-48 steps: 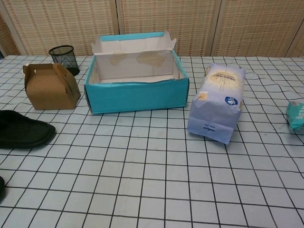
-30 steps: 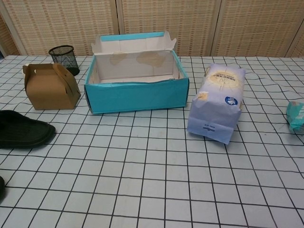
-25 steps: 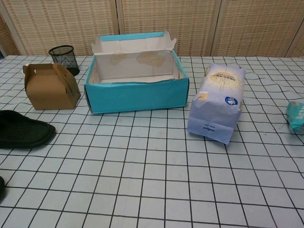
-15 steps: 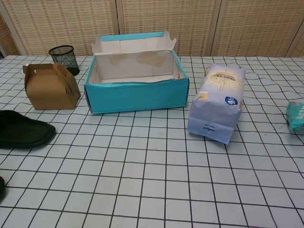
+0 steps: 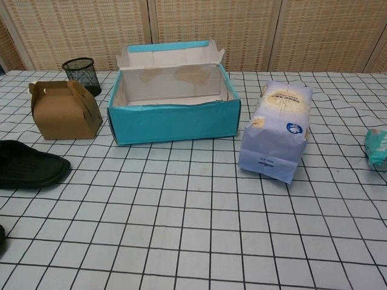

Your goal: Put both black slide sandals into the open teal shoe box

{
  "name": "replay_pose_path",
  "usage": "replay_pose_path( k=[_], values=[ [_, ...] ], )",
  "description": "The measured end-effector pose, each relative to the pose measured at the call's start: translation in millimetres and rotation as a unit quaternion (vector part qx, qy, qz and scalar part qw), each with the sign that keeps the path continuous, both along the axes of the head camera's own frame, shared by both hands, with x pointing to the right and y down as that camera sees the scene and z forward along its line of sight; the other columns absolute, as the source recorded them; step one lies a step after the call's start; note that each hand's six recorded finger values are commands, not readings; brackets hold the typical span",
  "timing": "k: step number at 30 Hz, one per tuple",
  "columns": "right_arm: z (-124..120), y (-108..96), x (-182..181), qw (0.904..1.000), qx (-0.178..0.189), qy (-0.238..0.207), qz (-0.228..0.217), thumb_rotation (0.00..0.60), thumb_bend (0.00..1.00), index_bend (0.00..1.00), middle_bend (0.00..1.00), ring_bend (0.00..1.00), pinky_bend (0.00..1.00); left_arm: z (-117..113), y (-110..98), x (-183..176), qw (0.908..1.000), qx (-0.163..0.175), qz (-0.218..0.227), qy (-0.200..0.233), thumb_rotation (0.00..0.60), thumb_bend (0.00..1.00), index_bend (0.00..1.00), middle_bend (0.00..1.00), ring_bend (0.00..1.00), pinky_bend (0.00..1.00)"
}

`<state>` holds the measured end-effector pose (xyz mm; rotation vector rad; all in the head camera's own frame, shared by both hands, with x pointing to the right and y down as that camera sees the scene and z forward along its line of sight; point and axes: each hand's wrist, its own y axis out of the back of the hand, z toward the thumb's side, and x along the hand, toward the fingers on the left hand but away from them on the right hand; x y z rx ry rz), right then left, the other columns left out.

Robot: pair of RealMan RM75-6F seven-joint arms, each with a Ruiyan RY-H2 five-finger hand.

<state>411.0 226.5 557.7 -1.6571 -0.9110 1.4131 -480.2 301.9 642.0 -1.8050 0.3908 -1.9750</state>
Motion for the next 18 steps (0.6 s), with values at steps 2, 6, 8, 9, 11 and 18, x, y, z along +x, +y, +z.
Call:
replay_pose_path(
  k=[2,6,8,9,11,18],
  values=[
    [0.2,-0.4,0.2,1.0,0.0,0.001,0.001,0.6,0.25,0.0,0.0,0.0,0.0,4.2,-0.1,-1.9,1.0,-0.003,-0.001,-0.003,0.6,0.3,0.0,0.0,0.0,0.07],
    [1.0,-0.6,0.7,1.0,-0.001,0.002,0.001,0.6,0.25,0.0,0.0,0.0,0.0,8.5,-2.4,-4.2,0.9999,0.003,0.006,-0.01,0.6,0.32,0.0,0.0,0.0,0.08],
    [1.5,-0.5,0.6,1.0,-0.003,0.002,0.001,0.6,0.25,0.0,0.0,0.0,0.0,9.6,-4.0,-4.6,0.9998,0.012,0.012,-0.013,0.6,0.34,0.0,0.0,0.0,0.1],
    [1.7,-0.5,0.6,1.0,-0.003,0.003,0.001,0.6,0.25,0.0,0.0,0.0,0.0,10.3,-4.6,-4.3,0.9997,0.016,0.014,-0.014,0.6,0.35,0.0,0.02,0.01,0.12],
    [2.3,-0.5,0.4,1.0,-0.004,0.003,0.001,0.6,0.25,0.0,0.0,0.0,0.0,11.9,-5.5,-4.2,0.9995,0.023,0.017,-0.014,0.6,0.38,0.11,0.17,0.12,0.22],
    [1.3,-0.5,0.4,1.0,-0.002,0.003,0.003,0.6,0.25,0.0,0.0,0.0,0.0,14.5,-6.4,-2.2,0.9988,0.049,0.004,0.005,0.6,0.45,0.52,0.6,0.48,0.52]
  ],
)
